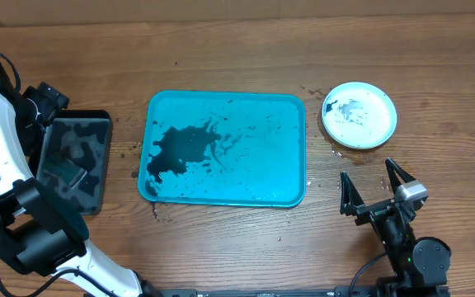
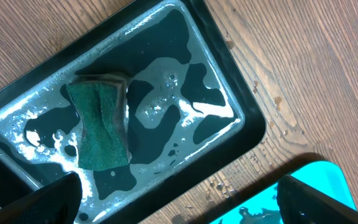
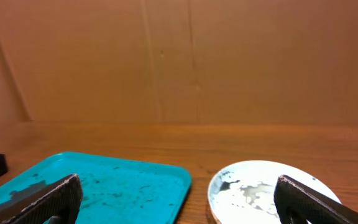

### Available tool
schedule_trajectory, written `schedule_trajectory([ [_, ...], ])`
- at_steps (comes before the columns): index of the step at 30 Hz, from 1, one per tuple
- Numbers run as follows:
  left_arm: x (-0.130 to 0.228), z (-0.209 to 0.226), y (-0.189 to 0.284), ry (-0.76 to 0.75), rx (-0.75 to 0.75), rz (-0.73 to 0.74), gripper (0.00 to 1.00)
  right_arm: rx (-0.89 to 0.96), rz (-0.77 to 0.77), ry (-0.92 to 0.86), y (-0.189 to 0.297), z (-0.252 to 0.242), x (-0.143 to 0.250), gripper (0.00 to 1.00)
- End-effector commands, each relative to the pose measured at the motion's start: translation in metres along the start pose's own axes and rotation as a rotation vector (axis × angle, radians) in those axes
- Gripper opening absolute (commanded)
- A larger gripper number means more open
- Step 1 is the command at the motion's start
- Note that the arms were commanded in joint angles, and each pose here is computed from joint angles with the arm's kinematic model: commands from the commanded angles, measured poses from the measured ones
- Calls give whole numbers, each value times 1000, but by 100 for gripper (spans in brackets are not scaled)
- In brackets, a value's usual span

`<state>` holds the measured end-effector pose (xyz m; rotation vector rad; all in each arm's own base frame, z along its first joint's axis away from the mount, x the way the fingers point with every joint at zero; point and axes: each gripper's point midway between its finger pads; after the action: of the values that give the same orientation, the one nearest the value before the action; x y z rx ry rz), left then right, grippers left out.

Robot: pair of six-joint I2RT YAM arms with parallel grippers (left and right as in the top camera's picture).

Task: Clean dirty plates on tray and stack at the side

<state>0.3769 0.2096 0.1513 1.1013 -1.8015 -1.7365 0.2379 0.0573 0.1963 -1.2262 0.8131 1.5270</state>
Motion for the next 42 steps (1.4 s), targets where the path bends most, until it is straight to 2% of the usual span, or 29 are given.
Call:
schedule_trajectory([
  [1, -1, -4, 0, -18, 6, -1, 100, 67, -44, 5, 1, -12, -7, 100],
  [11, -1, -4, 0, -18, 6, -1, 100, 236, 35, -11, 6, -43, 16, 100],
  [24, -1, -4, 0, -18, 6, -1, 100, 221, 41, 24, 5, -40, 16, 100],
  [30, -1, -4, 0, -18, 6, -1, 100, 152, 64, 150, 3, -29, 18, 100],
  [42, -1, -4, 0, -18, 6, -1, 100, 160, 75, 144, 3, -31, 21, 100],
])
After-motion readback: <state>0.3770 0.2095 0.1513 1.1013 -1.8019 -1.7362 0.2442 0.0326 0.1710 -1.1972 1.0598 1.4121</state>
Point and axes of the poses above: each gripper's point midway between its finger pads, its own y axis back along the fingers, its own z axis along the line the jaws close on, x = y × z, and after that the axes turned 8 degrees about -y, right-handed
